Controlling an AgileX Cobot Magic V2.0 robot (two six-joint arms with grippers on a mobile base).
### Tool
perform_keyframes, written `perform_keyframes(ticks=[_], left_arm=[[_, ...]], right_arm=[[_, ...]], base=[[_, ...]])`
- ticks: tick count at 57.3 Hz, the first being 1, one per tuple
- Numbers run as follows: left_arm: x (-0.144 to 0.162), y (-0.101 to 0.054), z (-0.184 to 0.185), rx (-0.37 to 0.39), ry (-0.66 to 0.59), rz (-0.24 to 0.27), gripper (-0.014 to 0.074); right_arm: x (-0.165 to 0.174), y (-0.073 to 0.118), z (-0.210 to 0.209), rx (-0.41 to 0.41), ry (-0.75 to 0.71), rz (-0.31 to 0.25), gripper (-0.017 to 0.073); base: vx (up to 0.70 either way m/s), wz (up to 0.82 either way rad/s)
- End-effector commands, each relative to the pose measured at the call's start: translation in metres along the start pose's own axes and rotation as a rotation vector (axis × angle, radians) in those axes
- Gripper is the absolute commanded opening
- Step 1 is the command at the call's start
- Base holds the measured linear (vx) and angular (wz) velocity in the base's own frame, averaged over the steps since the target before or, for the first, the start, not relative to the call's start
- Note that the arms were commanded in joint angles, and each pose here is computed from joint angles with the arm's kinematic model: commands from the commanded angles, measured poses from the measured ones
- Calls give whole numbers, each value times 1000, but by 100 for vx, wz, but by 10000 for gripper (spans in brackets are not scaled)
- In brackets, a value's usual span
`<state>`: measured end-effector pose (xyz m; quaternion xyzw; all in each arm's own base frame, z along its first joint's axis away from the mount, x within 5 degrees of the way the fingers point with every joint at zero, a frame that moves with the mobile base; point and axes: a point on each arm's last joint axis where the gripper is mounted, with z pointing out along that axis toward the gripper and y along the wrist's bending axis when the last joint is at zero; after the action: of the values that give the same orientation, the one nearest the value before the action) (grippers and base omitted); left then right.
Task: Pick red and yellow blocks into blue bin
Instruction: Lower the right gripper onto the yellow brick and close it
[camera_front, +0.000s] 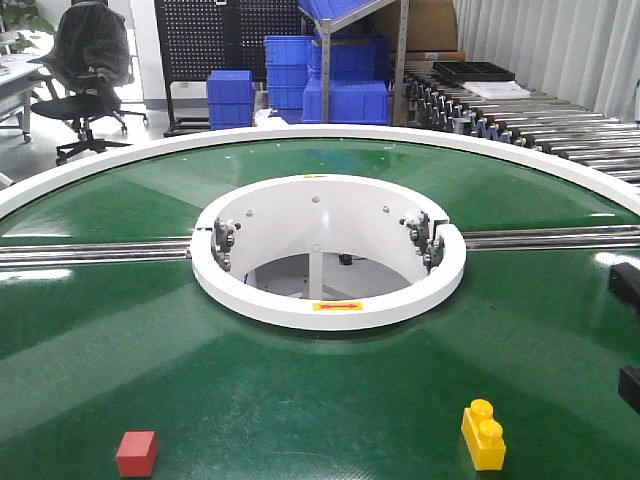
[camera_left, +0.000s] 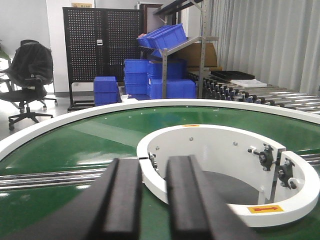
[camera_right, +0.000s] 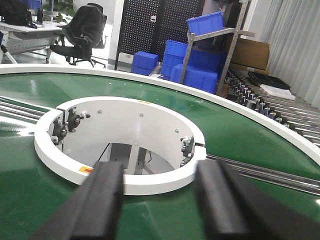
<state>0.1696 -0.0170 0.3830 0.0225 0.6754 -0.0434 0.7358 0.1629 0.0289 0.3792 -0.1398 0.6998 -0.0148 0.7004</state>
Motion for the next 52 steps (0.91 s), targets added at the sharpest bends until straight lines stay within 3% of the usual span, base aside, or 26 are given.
perform_keyframes(ticks=[1,7,11,17,25,31,36,45,52], left_arm=[[-21,1,-2,-14,-123,-8,467],[-21,1,-2,-13,-123,-18,529],[-20,1,-2,-13,-120,-18,537],[-19,1,-2,-10,-105,-18,536],[-15,0,-2,-1,-57,-18,536],[-13,0,-2,2,-42,-18,536],[-12,-1,-2,4,-32,-18,536],[-11,-1,-2,5,-23,-17,536],[-10,-1,-2,6,-17,-16,536]], right_arm=[[-22,-5,-3,35,-141,3,576],[-23,-6,-3,38,-154,3,645],[-20,-6,-3,36,-124,45,637],[-7,-13,-3,63,2,134,604],[7,-28,0,153,116,190,561],[18,-29,20,140,196,227,552],[32,-31,48,113,357,271,552],[40,-35,105,46,635,255,542],[52,-16,154,-50,821,170,514]], base=[[0,0],[0,0],[0,0],[0,0],[0,0],[0,0],[0,0],[0,0],[0,0]])
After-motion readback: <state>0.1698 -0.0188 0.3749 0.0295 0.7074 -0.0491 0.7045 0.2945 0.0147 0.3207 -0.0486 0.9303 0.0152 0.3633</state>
